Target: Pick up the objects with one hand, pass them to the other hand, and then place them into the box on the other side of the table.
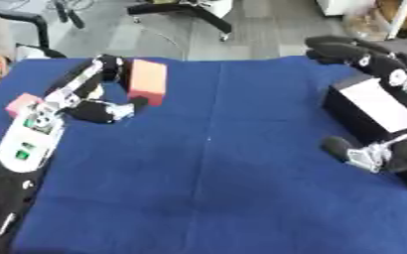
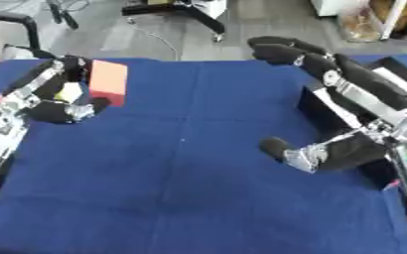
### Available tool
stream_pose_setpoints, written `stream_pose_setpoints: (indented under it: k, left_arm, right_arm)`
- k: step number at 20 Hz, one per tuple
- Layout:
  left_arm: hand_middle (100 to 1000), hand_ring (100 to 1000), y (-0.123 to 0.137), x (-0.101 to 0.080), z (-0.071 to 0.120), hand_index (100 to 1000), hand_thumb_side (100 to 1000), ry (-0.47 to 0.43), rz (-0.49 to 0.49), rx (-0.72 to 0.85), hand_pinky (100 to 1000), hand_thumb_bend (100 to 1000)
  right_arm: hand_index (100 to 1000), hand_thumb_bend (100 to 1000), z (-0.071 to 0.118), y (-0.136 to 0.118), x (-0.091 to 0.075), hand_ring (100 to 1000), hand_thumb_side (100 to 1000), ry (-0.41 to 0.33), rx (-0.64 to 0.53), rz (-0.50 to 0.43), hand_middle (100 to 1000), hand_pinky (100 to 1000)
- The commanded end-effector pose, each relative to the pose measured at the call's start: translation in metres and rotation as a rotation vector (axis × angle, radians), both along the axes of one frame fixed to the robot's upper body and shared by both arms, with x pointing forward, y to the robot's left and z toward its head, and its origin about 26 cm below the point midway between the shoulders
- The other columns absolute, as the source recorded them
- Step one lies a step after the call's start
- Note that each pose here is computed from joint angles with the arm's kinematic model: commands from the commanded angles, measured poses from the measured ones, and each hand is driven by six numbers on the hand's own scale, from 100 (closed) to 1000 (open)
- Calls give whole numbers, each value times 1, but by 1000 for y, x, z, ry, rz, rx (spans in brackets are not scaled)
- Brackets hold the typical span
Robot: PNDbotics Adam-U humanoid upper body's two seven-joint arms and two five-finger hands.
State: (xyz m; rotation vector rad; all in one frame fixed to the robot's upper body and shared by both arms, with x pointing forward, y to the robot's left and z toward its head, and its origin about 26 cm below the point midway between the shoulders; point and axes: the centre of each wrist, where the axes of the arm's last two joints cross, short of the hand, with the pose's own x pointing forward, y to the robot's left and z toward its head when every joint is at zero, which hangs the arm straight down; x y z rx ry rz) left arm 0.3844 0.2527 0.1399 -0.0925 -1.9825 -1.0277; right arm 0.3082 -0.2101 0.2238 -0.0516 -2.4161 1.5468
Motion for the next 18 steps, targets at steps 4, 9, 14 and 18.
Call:
stream_pose_setpoints:
  k: [4, 9, 14, 18]
  left_arm:
    - [508, 516, -40, 0, 16, 594, 280, -22, -137, -95, 564, 372]
    - [512, 519, -59, -3, 22, 598, 283, -56, -176, -115, 568, 369]
    - [514, 520, -76, -4, 22, 601, 285, -55, -248, -100, 569, 372]
    - [517, 522, -88, -6, 23, 604, 288, -52, -307, -99, 572, 373]
  right_arm:
    - [984, 329, 11, -5, -2, 905, 361, 37, 73, -92, 950, 867]
    - [980, 344, 15, -1, -1, 891, 379, 82, 110, -146, 938, 854]
    - [982, 347, 18, 3, -1, 887, 373, 77, 110, -174, 935, 852]
    - [980, 354, 18, 7, -2, 876, 392, 79, 97, -183, 931, 844]
